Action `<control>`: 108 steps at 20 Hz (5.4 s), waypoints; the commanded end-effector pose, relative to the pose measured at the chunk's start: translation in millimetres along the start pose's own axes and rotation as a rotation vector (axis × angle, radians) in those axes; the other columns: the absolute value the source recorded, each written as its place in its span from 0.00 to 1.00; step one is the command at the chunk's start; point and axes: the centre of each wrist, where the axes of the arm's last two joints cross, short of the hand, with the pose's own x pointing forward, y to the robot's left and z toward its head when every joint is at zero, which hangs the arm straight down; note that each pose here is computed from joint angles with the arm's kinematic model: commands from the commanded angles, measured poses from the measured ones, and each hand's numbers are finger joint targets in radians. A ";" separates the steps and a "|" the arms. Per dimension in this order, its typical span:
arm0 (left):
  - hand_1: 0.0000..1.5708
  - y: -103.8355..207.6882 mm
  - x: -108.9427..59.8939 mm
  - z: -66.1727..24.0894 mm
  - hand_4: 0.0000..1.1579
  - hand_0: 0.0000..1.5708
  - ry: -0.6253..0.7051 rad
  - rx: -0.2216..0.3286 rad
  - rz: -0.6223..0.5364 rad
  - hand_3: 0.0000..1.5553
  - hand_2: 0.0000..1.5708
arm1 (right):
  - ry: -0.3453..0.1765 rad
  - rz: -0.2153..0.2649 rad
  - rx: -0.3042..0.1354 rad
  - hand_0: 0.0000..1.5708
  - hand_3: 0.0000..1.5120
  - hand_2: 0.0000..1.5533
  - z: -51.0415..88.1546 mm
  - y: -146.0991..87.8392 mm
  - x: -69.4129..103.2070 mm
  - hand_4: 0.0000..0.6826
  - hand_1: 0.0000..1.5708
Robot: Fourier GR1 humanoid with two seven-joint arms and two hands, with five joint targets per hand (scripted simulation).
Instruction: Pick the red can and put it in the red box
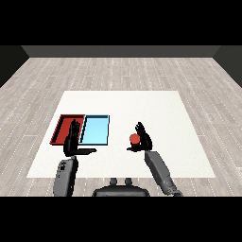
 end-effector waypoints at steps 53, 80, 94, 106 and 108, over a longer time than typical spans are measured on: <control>0.00 -47.8 16.5 2.7 0.00 0.00 -0.010 -0.130 0.056 0.00 0.00 | -0.237 0.289 -0.202 0.99 0.93 0.94 -19.9 33.3 138.2 0.88 0.99; 0.00 -146.6 -8.1 -17.0 0.00 0.00 0.219 -0.374 0.178 0.00 0.00 | -0.340 0.297 -0.121 1.00 0.93 0.95 -48.8 92.7 129.7 0.95 1.00; 0.00 -165.4 -11.2 -40.0 0.00 0.00 0.277 -0.403 0.240 0.00 0.00 | -0.352 0.222 -0.049 1.00 0.94 0.95 -52.5 95.2 132.8 0.94 1.00; 0.00 -189.2 -2.2 -22.6 0.00 0.00 0.226 -0.441 0.245 0.00 0.00 | -0.368 0.241 -0.024 1.00 0.93 0.95 -61.4 133.6 159.4 0.95 1.00; 0.00 -166.8 -1.1 -40.1 0.00 0.00 0.224 -0.421 0.248 0.00 0.00 | -0.360 0.223 -0.044 1.00 0.93 0.96 -41.7 133.5 120.3 0.96 1.00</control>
